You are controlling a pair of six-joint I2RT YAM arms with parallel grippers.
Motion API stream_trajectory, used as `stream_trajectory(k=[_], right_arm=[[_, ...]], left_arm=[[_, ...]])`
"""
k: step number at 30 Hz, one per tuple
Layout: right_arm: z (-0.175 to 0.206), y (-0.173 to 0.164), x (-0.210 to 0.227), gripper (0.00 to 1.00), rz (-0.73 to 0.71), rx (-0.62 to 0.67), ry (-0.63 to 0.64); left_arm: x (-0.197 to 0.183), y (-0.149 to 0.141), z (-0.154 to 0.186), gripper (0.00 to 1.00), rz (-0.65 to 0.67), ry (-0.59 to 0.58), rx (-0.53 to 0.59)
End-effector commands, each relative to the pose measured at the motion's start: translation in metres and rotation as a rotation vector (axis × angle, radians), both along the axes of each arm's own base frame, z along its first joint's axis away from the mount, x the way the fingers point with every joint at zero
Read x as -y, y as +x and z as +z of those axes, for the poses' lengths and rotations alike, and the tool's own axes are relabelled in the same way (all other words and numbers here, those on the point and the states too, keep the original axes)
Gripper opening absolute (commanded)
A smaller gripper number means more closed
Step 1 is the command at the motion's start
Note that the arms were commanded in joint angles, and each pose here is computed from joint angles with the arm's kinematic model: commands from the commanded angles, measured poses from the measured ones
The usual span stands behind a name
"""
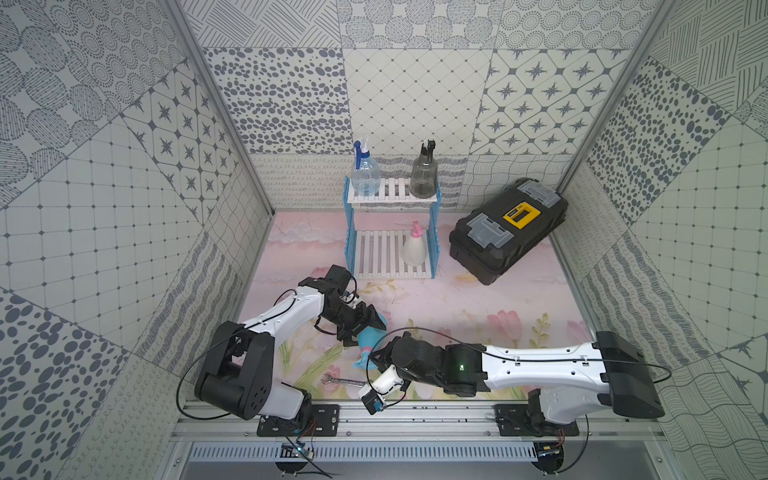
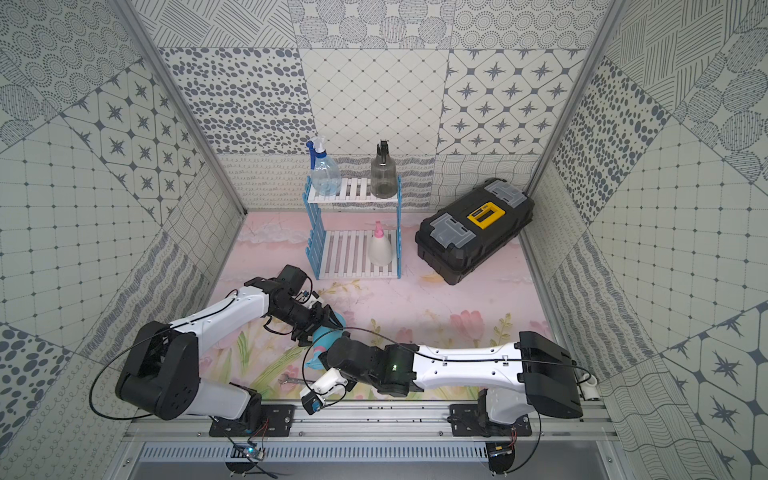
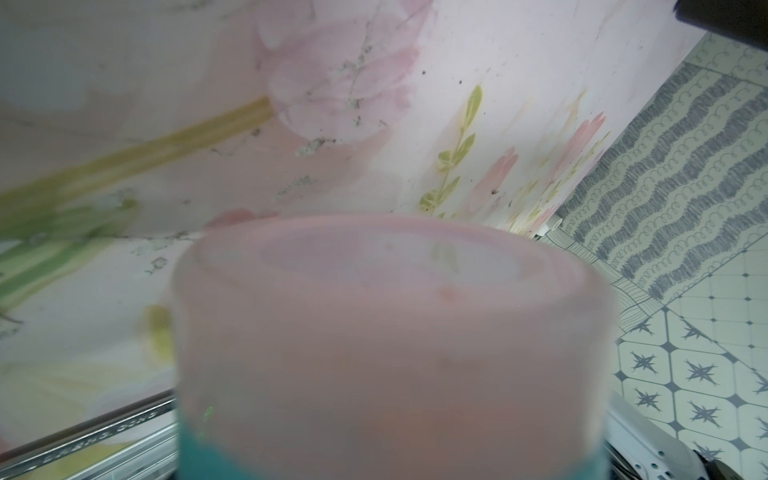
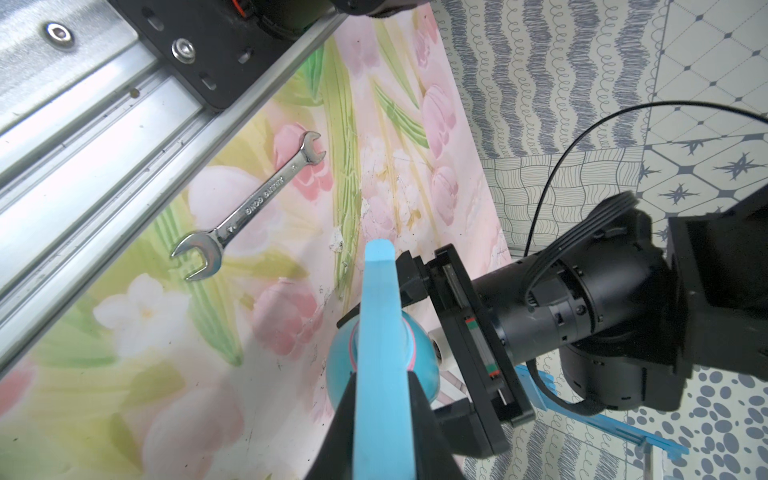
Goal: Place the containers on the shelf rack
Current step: 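Pick up a container from the center of the board, then place the container on the shelf.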
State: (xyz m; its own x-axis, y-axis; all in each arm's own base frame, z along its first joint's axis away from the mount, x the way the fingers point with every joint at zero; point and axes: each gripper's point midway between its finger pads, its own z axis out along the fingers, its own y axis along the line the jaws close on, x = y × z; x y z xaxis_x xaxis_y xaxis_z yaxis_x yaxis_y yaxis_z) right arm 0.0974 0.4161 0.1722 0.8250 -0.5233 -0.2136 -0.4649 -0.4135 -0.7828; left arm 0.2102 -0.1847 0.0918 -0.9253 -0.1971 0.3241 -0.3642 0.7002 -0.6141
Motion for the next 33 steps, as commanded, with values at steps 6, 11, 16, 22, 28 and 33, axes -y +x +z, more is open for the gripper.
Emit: stream_trajectory(k=[6, 11, 16, 22, 28, 33], right_arm=[[0.018, 0.007, -0.006, 0.00, -0.060, -0.008, 0.073], [0.021, 0.013, 0.000, 0.00, -0.104, 0.001, 0.083], [0.025, 0.027, 0.015, 0.00, -0.172, 0.031, 0.085], [0.039, 0.047, 0.038, 0.00, -0.297, 0.046, 0.123], [0.064, 0.058, 0.052, 0.00, -0.401, 0.003, 0.226], [0.100, 0.060, 0.061, 0.00, -0.444, -0.149, 0.400]], left_arm=[[0.010, 0.002, 0.020, 0.99, -0.032, -0.081, 0.055], [0.015, -0.002, 0.037, 0.99, -0.072, -0.135, 0.090], [0.007, -0.006, 0.063, 0.99, -0.109, -0.099, 0.182], [-0.005, -0.008, 0.078, 0.99, -0.156, -0.028, 0.289], [-0.026, 0.006, 0.101, 0.99, -0.196, 0.101, 0.532], [-0.047, 0.031, 0.133, 0.99, -0.095, 0.216, 0.848]])
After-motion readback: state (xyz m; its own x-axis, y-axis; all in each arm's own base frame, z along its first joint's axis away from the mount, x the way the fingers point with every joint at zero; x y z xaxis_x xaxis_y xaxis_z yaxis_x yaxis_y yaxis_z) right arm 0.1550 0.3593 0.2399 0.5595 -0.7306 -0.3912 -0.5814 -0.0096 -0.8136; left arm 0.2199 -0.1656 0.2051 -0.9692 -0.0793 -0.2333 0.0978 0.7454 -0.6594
